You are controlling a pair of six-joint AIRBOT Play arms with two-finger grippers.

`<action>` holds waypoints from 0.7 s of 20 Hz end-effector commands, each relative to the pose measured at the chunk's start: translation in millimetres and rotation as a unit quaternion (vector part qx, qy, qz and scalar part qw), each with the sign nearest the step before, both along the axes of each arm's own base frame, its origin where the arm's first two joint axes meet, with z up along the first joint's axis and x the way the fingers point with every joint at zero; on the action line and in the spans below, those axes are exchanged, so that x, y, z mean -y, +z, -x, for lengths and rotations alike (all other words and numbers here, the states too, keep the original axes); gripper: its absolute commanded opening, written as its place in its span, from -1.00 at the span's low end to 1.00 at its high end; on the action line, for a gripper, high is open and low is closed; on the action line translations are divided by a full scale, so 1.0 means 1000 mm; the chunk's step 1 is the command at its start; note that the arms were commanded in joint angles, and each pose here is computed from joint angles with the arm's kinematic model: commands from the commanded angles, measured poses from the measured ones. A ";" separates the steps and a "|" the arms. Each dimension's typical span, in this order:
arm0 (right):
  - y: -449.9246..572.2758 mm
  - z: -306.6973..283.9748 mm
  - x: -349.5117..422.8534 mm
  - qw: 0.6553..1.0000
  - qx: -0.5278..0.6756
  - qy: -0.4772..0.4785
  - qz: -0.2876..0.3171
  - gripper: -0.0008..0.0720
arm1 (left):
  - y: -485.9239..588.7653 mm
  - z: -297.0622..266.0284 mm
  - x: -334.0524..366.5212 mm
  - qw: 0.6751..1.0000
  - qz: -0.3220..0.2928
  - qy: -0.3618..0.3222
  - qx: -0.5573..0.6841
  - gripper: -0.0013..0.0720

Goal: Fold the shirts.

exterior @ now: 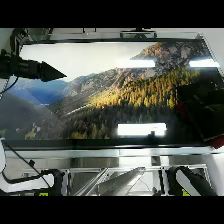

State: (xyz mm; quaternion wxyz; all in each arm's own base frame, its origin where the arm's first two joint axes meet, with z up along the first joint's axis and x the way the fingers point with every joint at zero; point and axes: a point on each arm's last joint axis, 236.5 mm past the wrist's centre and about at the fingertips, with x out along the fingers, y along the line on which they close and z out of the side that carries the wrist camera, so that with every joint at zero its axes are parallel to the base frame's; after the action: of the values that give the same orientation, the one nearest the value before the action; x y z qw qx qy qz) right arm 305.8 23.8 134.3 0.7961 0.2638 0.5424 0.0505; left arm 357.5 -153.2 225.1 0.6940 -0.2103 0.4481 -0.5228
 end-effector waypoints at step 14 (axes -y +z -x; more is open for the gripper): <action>-0.113 0.122 -0.179 0.978 -0.001 0.194 -0.074 -0.93 | -0.145 0.193 0.044 0.990 0.022 0.037 -0.135 -0.92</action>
State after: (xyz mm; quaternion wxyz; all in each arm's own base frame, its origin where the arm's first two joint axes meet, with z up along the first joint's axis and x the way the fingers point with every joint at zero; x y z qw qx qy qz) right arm 189.5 196.4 22.0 0.7580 0.2021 0.5735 0.2361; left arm 175.5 -195.1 84.2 0.6338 -0.3144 0.5255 -0.4726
